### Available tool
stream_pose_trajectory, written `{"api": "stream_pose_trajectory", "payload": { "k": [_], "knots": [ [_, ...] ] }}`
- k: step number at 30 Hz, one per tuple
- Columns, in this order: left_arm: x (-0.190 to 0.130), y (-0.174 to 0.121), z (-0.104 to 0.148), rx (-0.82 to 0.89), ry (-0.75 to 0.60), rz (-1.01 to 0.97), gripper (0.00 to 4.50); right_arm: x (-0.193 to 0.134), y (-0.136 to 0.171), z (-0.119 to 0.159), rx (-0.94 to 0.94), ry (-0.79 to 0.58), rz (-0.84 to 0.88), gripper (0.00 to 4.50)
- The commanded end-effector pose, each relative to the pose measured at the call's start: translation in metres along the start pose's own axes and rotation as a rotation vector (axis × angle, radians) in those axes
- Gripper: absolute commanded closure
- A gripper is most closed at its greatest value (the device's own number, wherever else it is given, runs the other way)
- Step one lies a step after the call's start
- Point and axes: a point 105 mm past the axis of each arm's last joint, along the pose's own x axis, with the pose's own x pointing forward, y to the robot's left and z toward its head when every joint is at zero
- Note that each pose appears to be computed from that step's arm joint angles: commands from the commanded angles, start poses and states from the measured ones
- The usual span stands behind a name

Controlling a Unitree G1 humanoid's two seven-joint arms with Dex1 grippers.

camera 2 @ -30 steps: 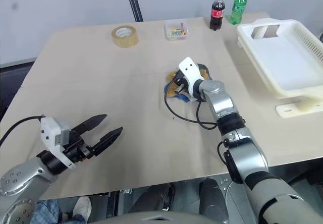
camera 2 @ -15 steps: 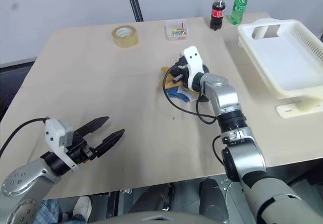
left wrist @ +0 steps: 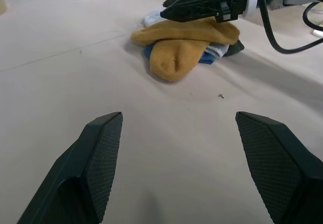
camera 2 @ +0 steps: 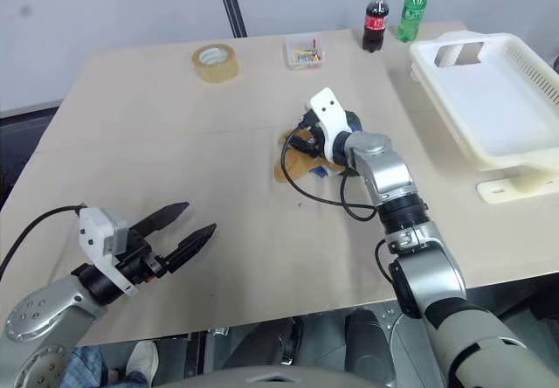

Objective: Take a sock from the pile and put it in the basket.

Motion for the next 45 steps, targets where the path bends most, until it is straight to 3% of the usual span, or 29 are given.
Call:
{"api": "stream_pose_trajectory", "payload": {
  "k": [1, 6, 10, 13, 14, 21, 25, 34, 37, 43, 45],
  "knots": [
    [-0.001, 0.000, 0.004, 0.022, -0.017, -0.002, 0.69, 0.004, 0.004, 0.011, -0.069, -0.021, 0.016, 1.64],
    [-0.001, 0.000, 0.003, 0.025, -0.018, 0.001, 0.69, 0.007, 0.000, 0.000, -0.086, 0.029, 0.000, 1.64],
    [-0.002, 0.000, 0.002, 0.023, -0.018, 0.006, 0.69, 0.008, -0.004, -0.004, -0.079, 0.049, -0.015, 2.85],
    [-0.002, 0.000, 0.002, 0.022, -0.019, 0.008, 0.69, 0.007, -0.005, -0.002, -0.079, 0.039, -0.016, 4.37],
    [-0.002, 0.000, 0.002, 0.022, -0.018, 0.008, 0.69, 0.007, -0.003, 0.001, -0.077, 0.025, -0.012, 4.45],
    [-0.003, 0.001, 0.000, 0.021, -0.016, 0.009, 0.69, 0.006, 0.003, 0.015, -0.054, -0.028, 0.018, 4.45],
    [-0.004, -0.001, 0.000, 0.019, -0.015, 0.011, 0.69, -0.003, 0.019, 0.020, -0.073, -0.060, 0.135, 4.45],
    [-0.007, -0.001, -0.001, 0.016, -0.007, 0.017, 0.69, -0.049, 0.073, -0.006, -0.131, 0.033, 0.414, 4.45],
    [-0.008, -0.002, -0.001, 0.014, -0.006, 0.015, 0.69, -0.053, 0.083, -0.018, -0.116, 0.049, 0.431, 4.45],
    [-0.006, -0.003, -0.001, 0.010, 0.001, -0.001, 0.69, -0.050, 0.122, -0.032, -0.167, -0.037, 0.595, 4.45],
    [-0.006, -0.002, -0.001, 0.011, 0.002, -0.005, 0.69, -0.049, 0.126, -0.029, -0.208, -0.067, 0.637, 3.79]
  ]
}}
